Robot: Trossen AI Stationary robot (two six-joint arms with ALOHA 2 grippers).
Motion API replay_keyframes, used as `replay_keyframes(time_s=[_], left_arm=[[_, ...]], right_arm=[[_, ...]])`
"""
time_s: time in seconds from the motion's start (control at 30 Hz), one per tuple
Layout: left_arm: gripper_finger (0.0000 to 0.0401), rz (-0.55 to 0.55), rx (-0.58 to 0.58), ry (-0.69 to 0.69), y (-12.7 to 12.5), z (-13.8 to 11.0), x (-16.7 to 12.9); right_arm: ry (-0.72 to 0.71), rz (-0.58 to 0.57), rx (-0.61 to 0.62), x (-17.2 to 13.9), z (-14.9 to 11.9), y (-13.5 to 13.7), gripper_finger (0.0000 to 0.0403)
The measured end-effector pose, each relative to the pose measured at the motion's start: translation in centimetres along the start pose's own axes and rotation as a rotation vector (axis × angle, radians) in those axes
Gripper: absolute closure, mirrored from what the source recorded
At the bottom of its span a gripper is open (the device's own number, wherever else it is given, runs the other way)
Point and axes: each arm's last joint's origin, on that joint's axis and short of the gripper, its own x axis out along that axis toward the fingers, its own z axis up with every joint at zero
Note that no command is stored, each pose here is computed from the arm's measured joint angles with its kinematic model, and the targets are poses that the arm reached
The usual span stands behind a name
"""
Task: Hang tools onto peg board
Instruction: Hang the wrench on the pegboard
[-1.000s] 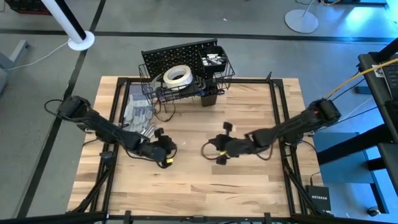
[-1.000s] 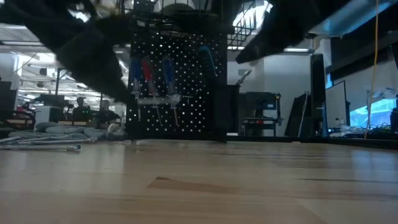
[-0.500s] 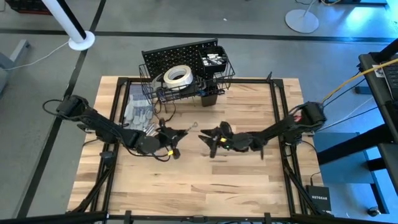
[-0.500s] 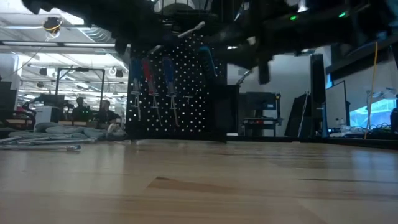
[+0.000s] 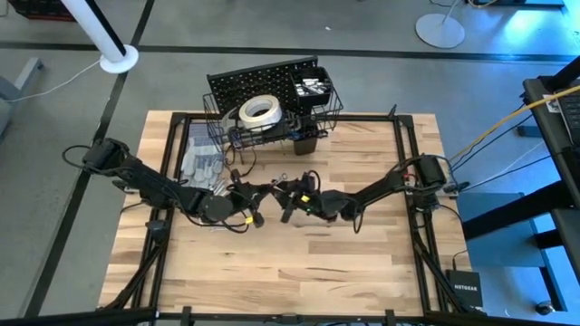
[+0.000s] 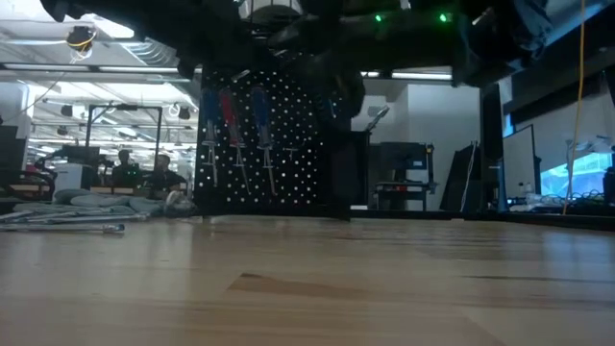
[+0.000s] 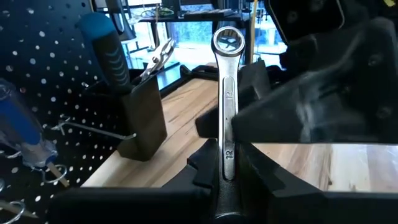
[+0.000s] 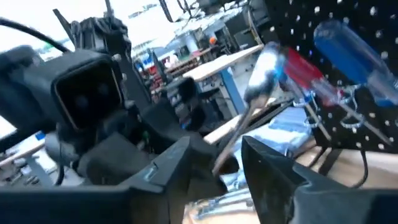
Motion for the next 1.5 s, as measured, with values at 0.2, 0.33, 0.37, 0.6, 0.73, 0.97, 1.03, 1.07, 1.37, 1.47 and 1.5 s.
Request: replay_keyframes(time_s=[0.2,0.33,0.37,0.6,0.73,0.97,1.03,1.07,1.37,1.47,1.5], left_arm=[[0.0372,-0.009,0.005,-0.016,-0.2,0.2,-0.1],[0.0362,-0.015,0.008,-0.021,-0.2,0.3,-0.1],[0.0350,-0.016,0.006,-0.022,-0.2,0.3,-0.1],[0.0278,-0.043,0.033,-0.015,-0.2,0.4,-0.4],[0.0265,-0.129,0.023,0.010,0.3,1.4,-1.7],[0.0269,-0.397,-0.127,0.152,2.1,2.1,-1.6],[0.0269,-0.458,-0.147,0.164,1.9,1.9,-0.9],[0.0270,-0.465,-0.147,0.173,1.8,1.6,-0.5],[0.0270,-0.509,-0.130,0.198,0.6,0.0,0.8],[0.0273,-0.499,-0.132,0.197,0.8,0.0,0.9],[0.0280,-0.497,-0.129,0.197,0.8,0.0,1.0]], right_arm=[[-0.005,0.006,-0.049,0.5,0.2,0.4,0.0307],[-0.005,0.022,-0.085,0.5,0.2,0.6,0.0376],[-0.006,0.020,-0.100,0.5,0.3,0.6,0.0385],[0.022,0.032,-0.241,0.4,0.4,0.7,0.0384],[0.128,0.110,-0.340,0.0,1.8,1.3,0.0387],[0.331,0.332,-0.431,-0.9,4.0,1.8,0.0386],[0.351,0.381,-0.419,-0.9,4.0,1.7,0.0386],[0.362,0.390,-0.417,-0.8,3.9,1.6,0.0386],[0.371,0.403,-0.414,-0.8,3.6,1.5,0.0386],[0.370,0.405,-0.413,-0.8,3.6,1.5,0.0386],[0.371,0.404,-0.415,-0.8,3.6,1.5,0.0386]])
